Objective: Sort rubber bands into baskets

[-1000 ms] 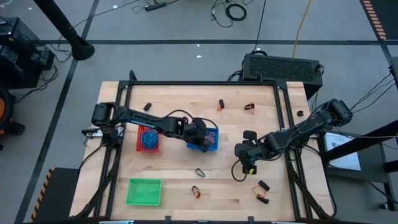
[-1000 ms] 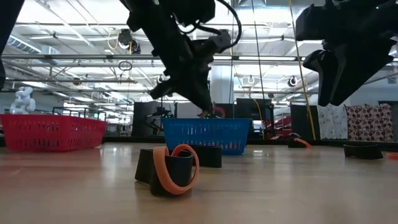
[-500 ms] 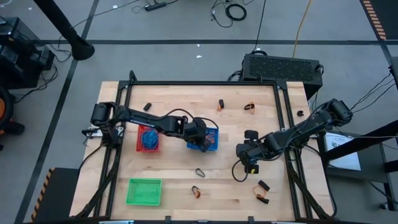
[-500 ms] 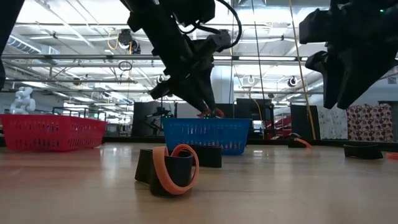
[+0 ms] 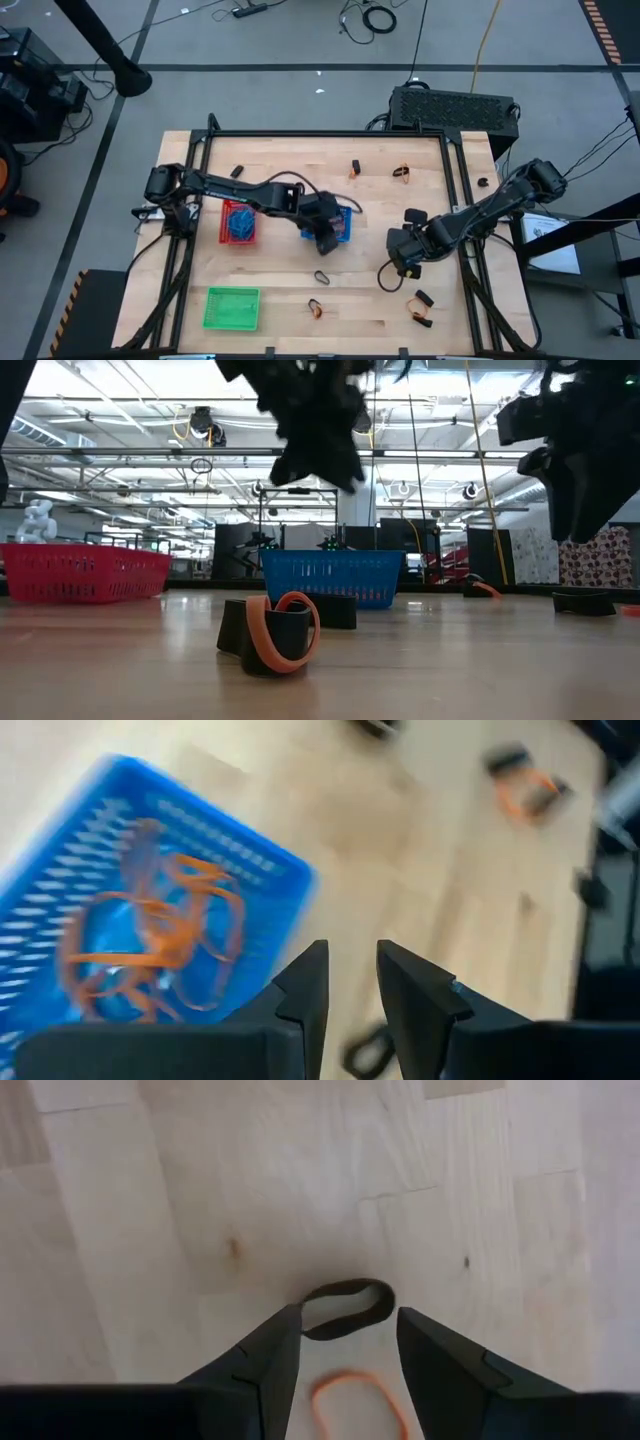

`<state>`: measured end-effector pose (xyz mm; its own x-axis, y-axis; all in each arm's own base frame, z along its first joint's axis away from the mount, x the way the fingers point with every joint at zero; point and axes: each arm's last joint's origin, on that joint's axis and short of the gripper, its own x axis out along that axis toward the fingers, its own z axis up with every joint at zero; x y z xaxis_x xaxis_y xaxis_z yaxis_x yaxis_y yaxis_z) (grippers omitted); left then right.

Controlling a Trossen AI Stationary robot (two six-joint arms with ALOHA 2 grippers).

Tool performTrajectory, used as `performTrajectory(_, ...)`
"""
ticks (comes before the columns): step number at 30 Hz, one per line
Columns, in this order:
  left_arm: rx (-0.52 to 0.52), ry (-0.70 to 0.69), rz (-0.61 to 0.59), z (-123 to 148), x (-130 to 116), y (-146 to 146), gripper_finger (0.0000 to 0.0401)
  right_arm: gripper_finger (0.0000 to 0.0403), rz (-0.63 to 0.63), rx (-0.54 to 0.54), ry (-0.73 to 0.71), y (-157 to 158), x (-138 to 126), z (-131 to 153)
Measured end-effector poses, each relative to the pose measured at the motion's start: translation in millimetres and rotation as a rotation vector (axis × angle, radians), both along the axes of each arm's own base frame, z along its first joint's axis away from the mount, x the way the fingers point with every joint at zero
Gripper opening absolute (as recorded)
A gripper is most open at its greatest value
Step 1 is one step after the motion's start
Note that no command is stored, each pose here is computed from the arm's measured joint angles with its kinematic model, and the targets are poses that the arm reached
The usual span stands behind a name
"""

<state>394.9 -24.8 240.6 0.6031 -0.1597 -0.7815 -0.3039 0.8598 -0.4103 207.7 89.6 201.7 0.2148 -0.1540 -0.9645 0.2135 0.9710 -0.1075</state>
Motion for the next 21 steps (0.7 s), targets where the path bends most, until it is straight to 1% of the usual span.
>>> performTrajectory(4, -0.005, -0.013, -0.157, 3, -2, -26, 0.0095, 0.016, -0.011, 0.012, -0.021, 5, -1, 0)
performTrajectory(8, -0.011, -0.045, -0.323, 5, -6, -59, 0.0095, 0.016, -0.013, 0.028, -0.053, 8, 1, 1)
performTrajectory(11, 0.033, -0.065, -0.451, 5, -13, -87, 0.0095, 0.016, -0.009, 0.035, -0.071, 9, 3, 1)
performTrajectory(13, 0.089, -0.087, -0.519, 5, -18, -102, 0.0095, 0.016, 0.008, 0.036, -0.08, 10, 4, 1)
performTrajectory(15, 0.143, -0.115, -0.553, 6, -21, -115, 0.0095, 0.016, 0.027, 0.037, -0.09, 11, 5, 2)
performTrajectory(17, 0.177, -0.15, -0.561, 3, -19, -125, 0.0095, 0.016, 0.045, 0.034, -0.092, 11, 6, 2)
performTrajectory(21, 0.165, -0.174, -0.568, -13, -12, -142, 0.0095, 0.016, 0.068, 0.029, -0.096, 11, 6, 2)
